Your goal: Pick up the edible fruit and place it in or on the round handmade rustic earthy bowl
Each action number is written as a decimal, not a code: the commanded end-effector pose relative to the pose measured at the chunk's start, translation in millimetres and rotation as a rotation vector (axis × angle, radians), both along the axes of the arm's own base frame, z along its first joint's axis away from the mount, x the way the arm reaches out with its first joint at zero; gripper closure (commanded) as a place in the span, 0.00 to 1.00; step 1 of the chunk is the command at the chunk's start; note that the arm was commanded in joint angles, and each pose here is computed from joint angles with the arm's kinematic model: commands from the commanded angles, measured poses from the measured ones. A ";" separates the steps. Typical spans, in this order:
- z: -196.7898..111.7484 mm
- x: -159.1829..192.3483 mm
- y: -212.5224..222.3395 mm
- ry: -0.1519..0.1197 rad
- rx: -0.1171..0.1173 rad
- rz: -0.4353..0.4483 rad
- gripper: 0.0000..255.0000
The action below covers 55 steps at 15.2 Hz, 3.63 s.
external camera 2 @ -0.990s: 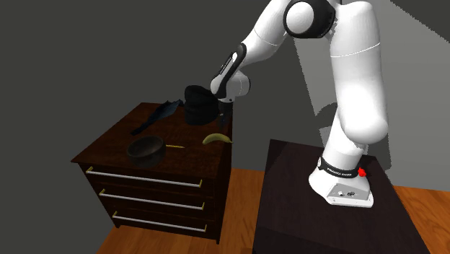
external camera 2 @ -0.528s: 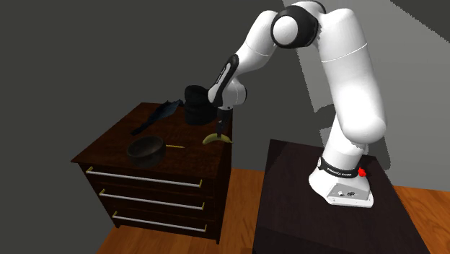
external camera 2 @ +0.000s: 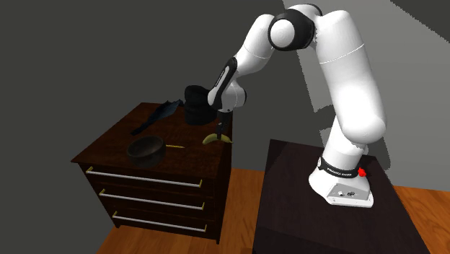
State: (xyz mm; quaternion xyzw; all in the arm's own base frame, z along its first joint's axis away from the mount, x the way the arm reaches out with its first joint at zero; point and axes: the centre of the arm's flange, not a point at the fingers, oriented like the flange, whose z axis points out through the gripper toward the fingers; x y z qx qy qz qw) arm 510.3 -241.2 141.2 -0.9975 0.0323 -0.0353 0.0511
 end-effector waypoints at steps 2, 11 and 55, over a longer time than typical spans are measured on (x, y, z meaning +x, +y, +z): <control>0.0 0.0 0.0 0.000 0.000 0.000 1.00; -0.1 0.0 0.0 0.000 0.000 0.000 1.00; 174.5 109.1 95.7 0.000 0.000 0.000 1.00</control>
